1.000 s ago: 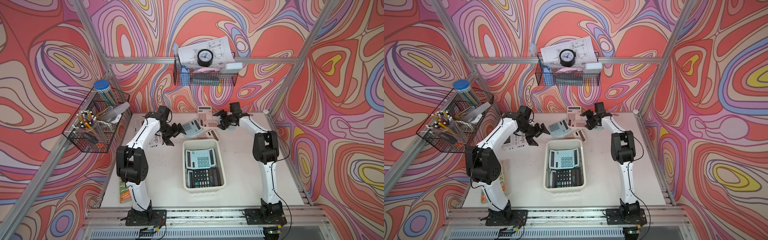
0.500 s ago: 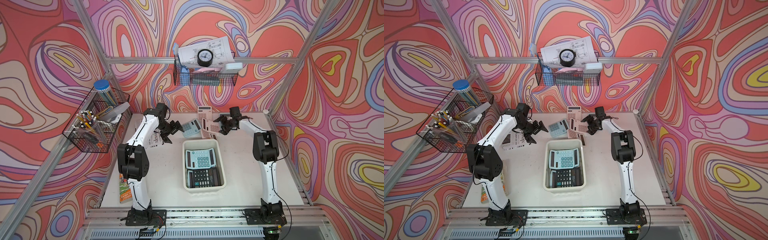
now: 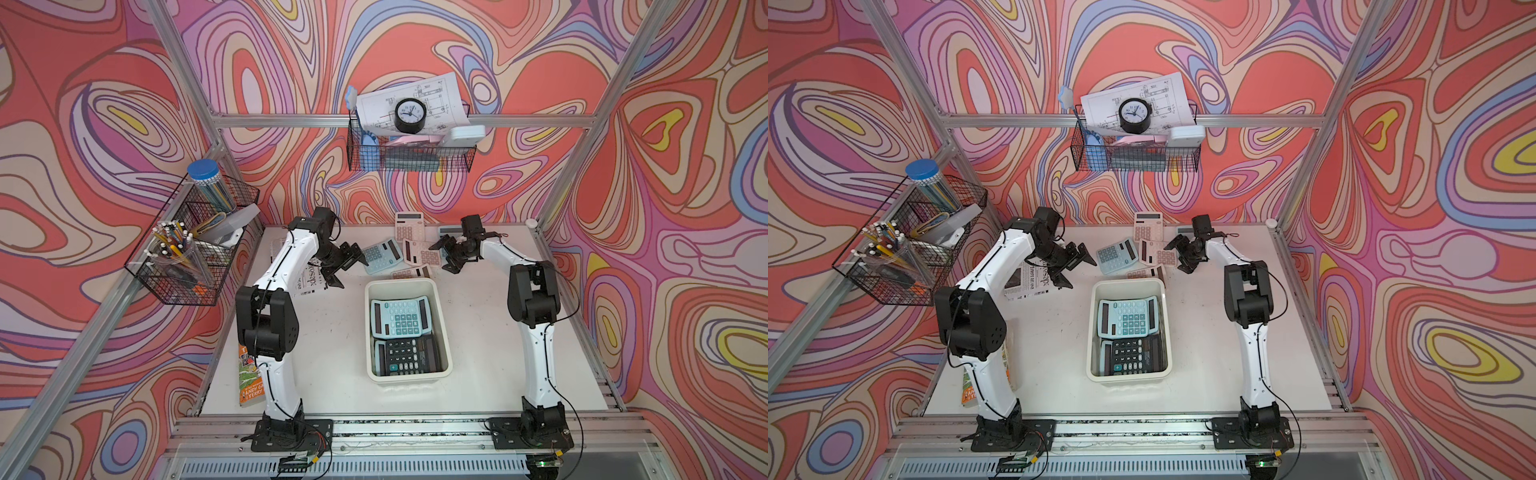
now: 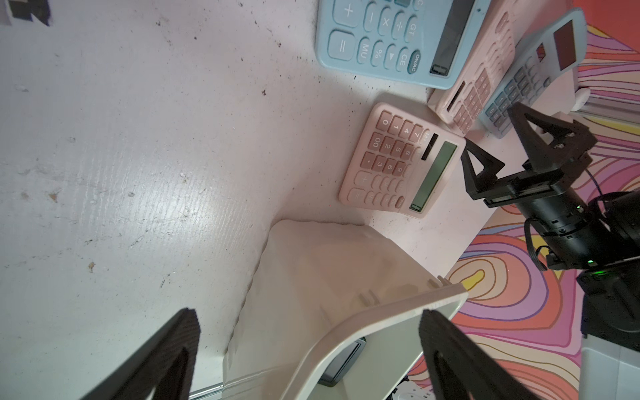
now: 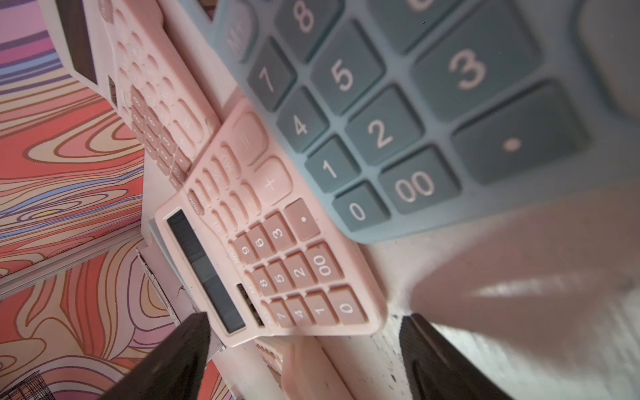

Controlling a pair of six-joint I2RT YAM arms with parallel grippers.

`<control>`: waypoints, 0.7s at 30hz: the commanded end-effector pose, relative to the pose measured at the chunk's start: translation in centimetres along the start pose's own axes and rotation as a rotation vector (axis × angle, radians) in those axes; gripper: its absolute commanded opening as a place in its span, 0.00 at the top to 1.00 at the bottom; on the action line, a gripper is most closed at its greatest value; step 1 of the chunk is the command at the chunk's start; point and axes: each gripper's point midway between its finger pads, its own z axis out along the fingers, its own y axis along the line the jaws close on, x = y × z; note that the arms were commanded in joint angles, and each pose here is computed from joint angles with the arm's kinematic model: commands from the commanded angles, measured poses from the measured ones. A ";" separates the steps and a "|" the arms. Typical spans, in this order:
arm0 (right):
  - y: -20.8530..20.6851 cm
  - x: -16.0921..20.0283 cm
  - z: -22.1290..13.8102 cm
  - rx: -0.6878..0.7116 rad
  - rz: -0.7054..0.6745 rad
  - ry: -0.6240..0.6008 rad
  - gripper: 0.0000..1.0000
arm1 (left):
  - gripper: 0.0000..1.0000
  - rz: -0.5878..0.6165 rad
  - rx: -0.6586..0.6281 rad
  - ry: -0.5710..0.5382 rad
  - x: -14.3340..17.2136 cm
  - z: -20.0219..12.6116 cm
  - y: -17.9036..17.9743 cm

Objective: Put the calculator in the storage box
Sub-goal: Pick up the calculator at the center of the board.

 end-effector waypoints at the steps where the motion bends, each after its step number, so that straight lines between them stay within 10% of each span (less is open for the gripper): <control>1: 0.9 1.8 -1.6 -0.044 -0.062 0.066 0.14 | 0.07 0.007 -0.032 0.017 0.3 -0.1 0.8; 21: -0.6 12.6 0.8 0.020 -0.325 0.391 0.43 | 0.07 0.006 -0.040 0.037 1.0 0.4 1.6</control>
